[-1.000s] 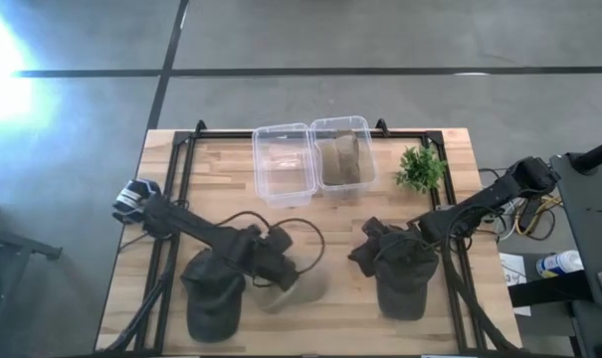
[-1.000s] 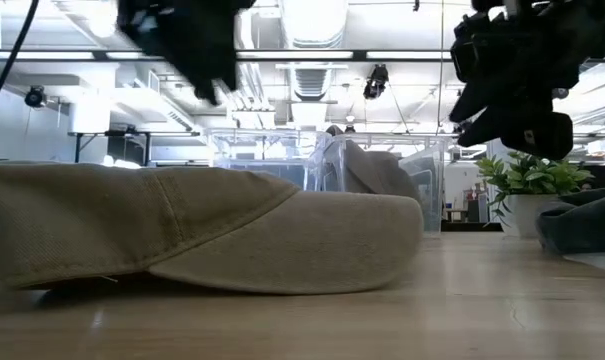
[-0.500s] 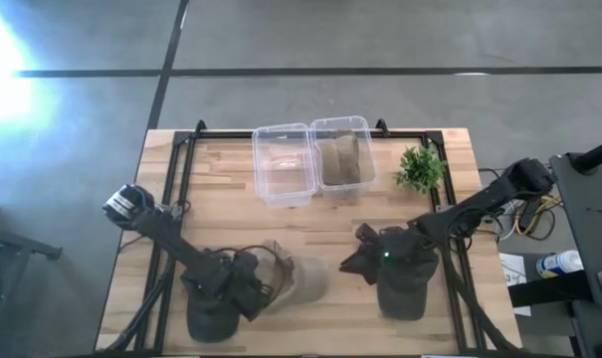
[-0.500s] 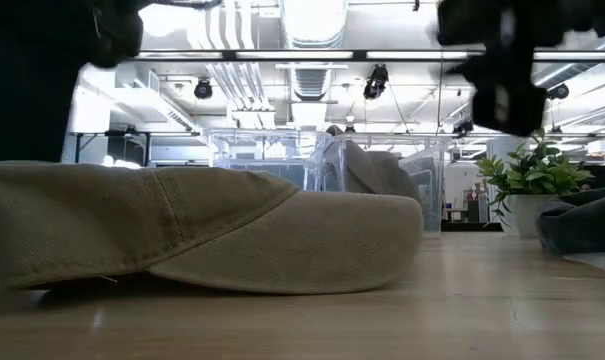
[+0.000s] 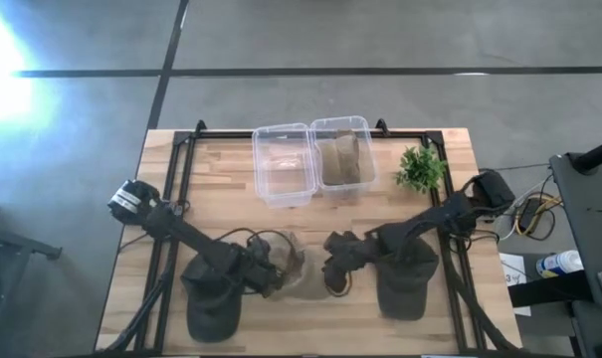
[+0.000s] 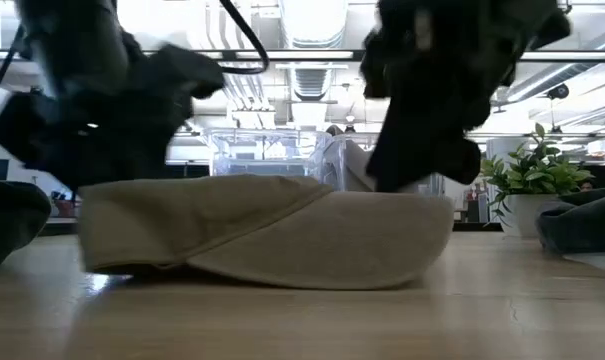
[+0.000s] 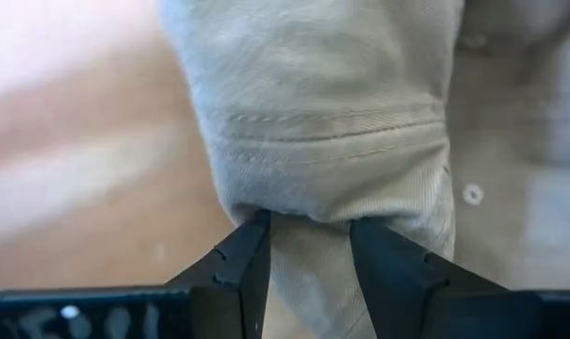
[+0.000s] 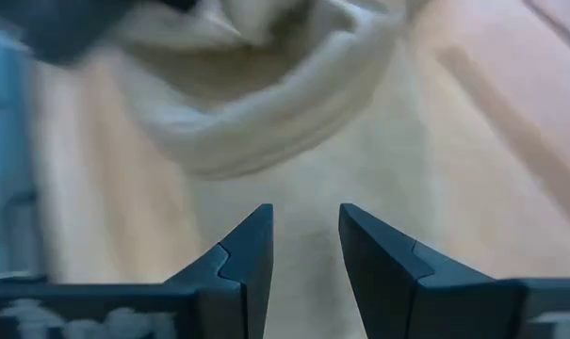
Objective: Pick and place caps into container
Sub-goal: Put the brown cap into the right transparent container
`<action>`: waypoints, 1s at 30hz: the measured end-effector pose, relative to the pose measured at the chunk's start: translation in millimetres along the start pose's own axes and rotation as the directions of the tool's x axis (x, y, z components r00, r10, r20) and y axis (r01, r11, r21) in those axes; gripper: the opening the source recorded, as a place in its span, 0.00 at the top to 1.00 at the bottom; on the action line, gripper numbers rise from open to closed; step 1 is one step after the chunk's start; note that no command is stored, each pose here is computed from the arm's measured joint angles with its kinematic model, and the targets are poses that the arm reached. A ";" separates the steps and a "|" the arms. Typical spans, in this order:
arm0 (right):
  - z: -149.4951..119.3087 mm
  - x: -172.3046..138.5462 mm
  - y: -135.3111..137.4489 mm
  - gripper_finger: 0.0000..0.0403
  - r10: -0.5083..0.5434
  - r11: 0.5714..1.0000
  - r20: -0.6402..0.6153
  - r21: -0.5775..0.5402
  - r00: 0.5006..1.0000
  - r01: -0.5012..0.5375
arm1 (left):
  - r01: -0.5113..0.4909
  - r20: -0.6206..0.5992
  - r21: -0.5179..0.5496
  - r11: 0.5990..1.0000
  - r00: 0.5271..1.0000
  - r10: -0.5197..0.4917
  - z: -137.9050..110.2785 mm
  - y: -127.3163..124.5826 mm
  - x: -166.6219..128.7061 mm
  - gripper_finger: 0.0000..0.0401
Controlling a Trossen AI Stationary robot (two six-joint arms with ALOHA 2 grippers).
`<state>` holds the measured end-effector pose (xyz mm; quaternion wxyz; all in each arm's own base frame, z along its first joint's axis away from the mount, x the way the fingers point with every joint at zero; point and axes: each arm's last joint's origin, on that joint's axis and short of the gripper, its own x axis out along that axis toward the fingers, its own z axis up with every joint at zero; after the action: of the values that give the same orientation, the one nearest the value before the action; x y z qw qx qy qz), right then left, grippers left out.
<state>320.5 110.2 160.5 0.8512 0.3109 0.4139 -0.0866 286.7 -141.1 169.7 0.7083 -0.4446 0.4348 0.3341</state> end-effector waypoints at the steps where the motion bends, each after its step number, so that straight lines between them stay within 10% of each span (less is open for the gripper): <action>1: -0.4 3.6 -1.6 0.70 -0.040 0.999 -0.035 -0.004 0.999 0.039 | -0.006 0.023 0.010 1.000 1.000 0.005 4.5 0.7 1.6 0.65; 15: 14.6 42.5 39.1 0.70 0.193 0.950 -0.280 -0.185 0.940 -0.250 | 0.222 0.266 0.127 0.967 0.931 -0.249 68.5 -27.2 9.9 0.65; 24: 20.2 -11.5 55.4 0.70 -0.014 0.940 -0.009 -0.342 1.000 0.011 | 0.088 0.291 0.224 0.971 0.944 -0.153 61.7 -30.2 -40.6 0.65; 30: 24.2 -10.6 46.4 0.70 -0.067 0.945 0.021 -0.320 0.998 0.070 | 0.231 0.158 0.121 0.965 0.955 -0.249 11.9 -29.5 -72.6 0.65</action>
<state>348.2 131.2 201.0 0.8889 0.1536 0.4288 -0.0490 287.0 -147.7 248.7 0.8002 -0.4272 0.3310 0.2602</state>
